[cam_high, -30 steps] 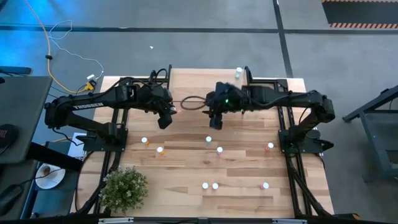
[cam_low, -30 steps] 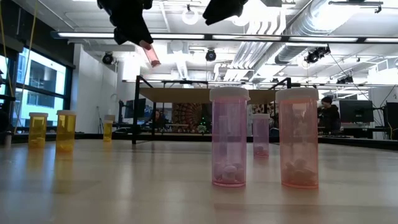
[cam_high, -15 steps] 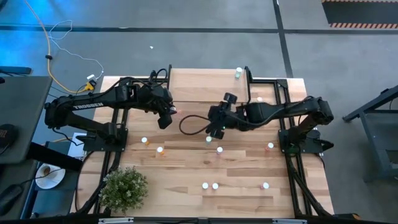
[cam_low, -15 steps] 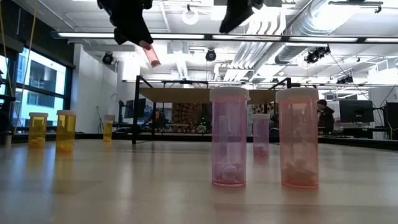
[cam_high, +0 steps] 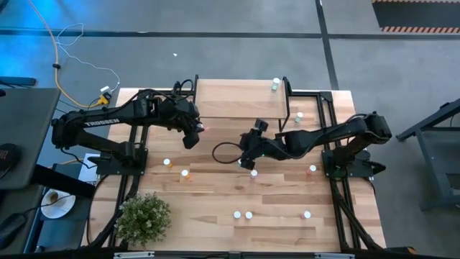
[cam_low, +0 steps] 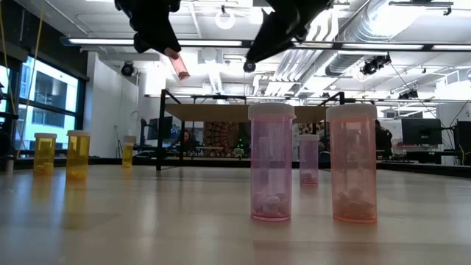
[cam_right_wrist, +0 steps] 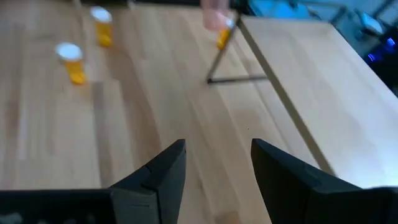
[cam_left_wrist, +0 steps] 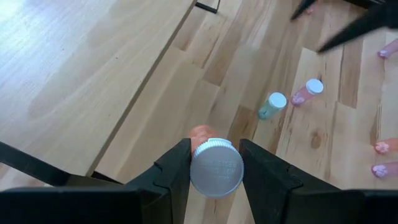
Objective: Pick and place medicine bottles onto shelf by color
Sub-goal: Put the top red pill bottle on the shelf
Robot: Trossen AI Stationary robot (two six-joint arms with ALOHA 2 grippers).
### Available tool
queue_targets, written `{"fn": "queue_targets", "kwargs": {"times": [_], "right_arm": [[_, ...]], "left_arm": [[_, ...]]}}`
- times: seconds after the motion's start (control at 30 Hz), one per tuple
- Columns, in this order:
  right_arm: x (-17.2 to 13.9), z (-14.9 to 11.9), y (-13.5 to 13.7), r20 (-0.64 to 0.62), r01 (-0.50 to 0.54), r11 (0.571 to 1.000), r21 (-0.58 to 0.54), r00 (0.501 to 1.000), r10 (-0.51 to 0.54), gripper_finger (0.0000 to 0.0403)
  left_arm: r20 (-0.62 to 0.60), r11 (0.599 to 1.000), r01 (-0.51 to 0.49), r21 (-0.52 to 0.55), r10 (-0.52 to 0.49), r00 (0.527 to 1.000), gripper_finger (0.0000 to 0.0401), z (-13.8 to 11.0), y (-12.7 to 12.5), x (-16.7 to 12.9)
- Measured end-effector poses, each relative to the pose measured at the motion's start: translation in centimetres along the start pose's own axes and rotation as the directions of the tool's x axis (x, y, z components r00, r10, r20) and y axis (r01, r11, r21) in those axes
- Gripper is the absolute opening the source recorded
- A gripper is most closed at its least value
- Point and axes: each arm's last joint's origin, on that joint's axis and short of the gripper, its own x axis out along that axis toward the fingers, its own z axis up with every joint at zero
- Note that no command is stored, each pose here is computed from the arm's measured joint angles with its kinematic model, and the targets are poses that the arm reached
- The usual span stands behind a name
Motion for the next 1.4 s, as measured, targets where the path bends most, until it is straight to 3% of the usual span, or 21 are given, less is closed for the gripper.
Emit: {"fn": "queue_targets", "kwargs": {"times": [0.4,0.77,1.4], "right_arm": [[0.9,1.4,-0.3,0.229,-0.003,0.999,-0.049,0.973,0.014,0.0202],[3.5,2.1,-1.8,0.327,-0.085,0.993,-0.087,0.939,0.109,0.0216],[5.1,1.2,-1.5,0.273,-0.112,0.989,-0.094,0.953,0.134,0.0216]], "left_arm": [[0.013,0.999,0.003,-0.037,-0.003,1.000,0.0117,0.1,0.0,0.0],[0.033,0.999,0.029,-0.042,-0.027,0.999,0.0117,0.2,-0.9,0.0],[0.038,0.998,0.069,0.005,-0.069,0.997,0.0117,1.1,-2.9,4.5]]}}
